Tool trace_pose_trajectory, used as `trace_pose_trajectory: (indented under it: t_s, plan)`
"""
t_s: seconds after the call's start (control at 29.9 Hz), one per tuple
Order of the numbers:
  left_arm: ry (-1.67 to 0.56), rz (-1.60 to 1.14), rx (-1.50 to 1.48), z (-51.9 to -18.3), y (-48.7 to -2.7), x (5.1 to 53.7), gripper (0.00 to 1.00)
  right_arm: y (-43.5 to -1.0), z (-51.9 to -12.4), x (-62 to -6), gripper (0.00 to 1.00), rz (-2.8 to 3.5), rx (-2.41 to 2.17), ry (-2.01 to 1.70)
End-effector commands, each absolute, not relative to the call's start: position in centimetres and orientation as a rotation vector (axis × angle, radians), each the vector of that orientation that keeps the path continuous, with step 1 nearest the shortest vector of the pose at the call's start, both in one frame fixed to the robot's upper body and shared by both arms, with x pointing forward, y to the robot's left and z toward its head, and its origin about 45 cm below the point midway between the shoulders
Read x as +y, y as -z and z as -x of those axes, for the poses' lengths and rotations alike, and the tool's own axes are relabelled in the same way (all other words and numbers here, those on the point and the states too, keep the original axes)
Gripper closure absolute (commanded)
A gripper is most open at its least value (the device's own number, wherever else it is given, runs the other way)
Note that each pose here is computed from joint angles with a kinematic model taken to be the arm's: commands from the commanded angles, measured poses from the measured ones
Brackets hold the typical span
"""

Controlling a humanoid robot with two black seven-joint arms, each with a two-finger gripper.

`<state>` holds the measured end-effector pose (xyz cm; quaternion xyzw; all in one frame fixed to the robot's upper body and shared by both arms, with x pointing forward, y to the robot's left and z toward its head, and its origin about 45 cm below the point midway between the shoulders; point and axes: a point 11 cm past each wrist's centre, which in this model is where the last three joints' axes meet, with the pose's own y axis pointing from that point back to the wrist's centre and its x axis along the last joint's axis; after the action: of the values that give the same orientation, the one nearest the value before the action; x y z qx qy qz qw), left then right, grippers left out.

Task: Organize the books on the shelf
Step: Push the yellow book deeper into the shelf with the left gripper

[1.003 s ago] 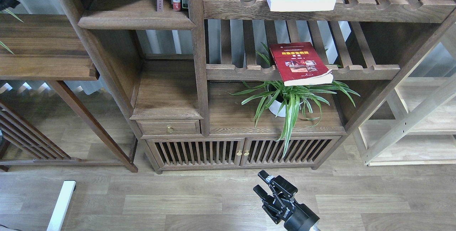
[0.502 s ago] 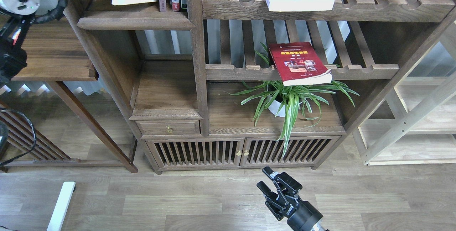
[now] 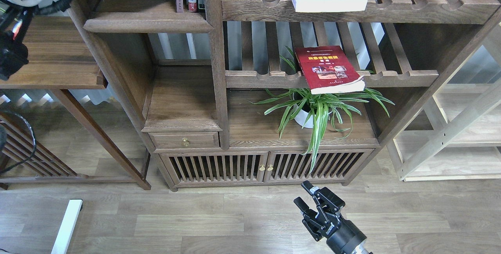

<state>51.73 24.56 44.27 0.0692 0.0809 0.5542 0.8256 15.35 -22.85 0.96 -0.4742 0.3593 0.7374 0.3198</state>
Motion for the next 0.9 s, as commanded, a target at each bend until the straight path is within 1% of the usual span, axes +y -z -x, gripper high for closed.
trace_pose_trajectory:
  t_s: [0.0,0.3,0.64,0.87]
  plan:
    - [-1.193,-0.153,0.146,-51.7,-44.8,25.1,0.98,-0.9,-15.1,-22.9,0.31,1.239,0.945,-1.946]
    - [-1.199,-0.242,0.054,-51.7,-44.4,25.7,0.98,-1.3,-15.5,-24.6,0.31,1.190,0.949,-1.916]
    - [-1.181,-0.286,0.020,-51.6,-44.2,26.5,0.98,-1.3,-15.4,-24.6,0.31,1.167,0.942,-1.917]
    - [-1.172,-0.304,0.062,-51.4,-41.9,26.5,0.98,-1.2,-15.0,-25.1,0.31,1.154,0.955,-1.918]
